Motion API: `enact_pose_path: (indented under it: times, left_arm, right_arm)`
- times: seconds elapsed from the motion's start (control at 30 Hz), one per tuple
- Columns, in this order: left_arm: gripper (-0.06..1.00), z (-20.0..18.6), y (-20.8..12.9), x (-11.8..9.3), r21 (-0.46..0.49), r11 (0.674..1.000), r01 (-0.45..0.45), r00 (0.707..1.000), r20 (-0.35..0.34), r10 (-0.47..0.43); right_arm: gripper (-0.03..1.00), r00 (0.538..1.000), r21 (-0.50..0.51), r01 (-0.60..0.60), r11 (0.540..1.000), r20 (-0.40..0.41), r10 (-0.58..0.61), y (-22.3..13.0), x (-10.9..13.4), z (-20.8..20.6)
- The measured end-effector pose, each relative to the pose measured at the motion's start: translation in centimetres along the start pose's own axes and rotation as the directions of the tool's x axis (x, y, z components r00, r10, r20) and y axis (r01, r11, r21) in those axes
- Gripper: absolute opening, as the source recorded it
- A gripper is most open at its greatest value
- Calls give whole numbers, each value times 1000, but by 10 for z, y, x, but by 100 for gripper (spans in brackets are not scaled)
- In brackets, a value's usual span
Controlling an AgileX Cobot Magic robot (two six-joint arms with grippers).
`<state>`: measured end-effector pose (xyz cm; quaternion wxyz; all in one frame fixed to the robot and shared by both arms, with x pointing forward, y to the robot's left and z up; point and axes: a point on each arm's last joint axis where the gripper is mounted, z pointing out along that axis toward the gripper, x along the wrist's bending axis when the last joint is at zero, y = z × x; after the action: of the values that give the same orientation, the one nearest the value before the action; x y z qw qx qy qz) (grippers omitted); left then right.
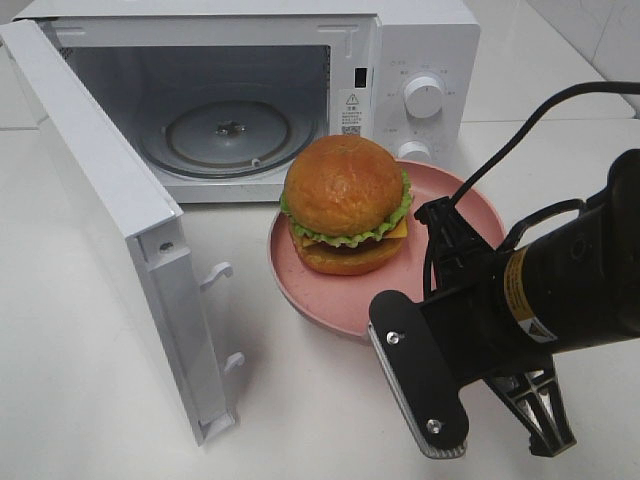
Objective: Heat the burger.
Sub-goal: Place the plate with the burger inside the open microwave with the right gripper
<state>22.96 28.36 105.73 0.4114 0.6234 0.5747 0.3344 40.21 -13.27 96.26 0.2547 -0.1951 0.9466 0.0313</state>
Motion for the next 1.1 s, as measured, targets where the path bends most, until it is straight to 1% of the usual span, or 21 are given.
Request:
enact_pose_path:
  times: [0.13, 0.17, 0.23, 0.27, 0.5, 0.53, 0.7, 0.9, 1.07, 1.1]
  left_arm:
    - [99, 0, 0, 0, 0, 1000, 0, 1000, 0, 0]
    - [99, 0, 0, 0, 0, 1000, 0, 1000, 0, 0]
    - [99, 0, 0, 0, 0, 1000, 0, 1000, 0, 0]
    - [99, 0, 0, 0, 0, 1000, 0, 1000, 0, 0]
    - [99, 0, 0, 0, 0, 1000, 0, 1000, 0, 0]
    - [99, 0, 0, 0, 0, 1000, 0, 1000, 0, 0]
    - [99, 0, 0, 0, 0, 1000, 0, 1000, 0, 0]
    - [99, 0, 0, 0, 0, 1000, 0, 1000, 0, 0]
    - [99, 0, 0, 0, 0, 1000, 0, 1000, 0, 0]
    - [99, 0, 0, 0, 0, 1000, 0, 1000, 0, 0]
  right_arm:
    - [6, 999, -23, 41, 999, -17, -41, -3, -1, 1]
    - [6, 998, -37, 58, 998, -36, -59, -5, 0, 2]
    - [6, 996, -45, 69, 997, -44, -71, -7, -1, 3]
    - [6, 993, -54, 97, 994, -58, -100, -12, -1, 4]
    - [6, 988, -91, 121, 988, -86, -129, -24, -3, 7]
    - [6, 984, -98, 146, 984, -87, -155, -26, -3, 8]
    - [6, 979, -101, 179, 979, -79, -187, -27, -4, 8]
    - [6, 980, -104, 184, 977, -60, -190, -27, -6, 8]
    - [6, 982, -113, 184, 976, -21, -188, -25, -9, 8]
    - [6, 983, -119, 184, 976, 3, -185, -24, -11, 8]
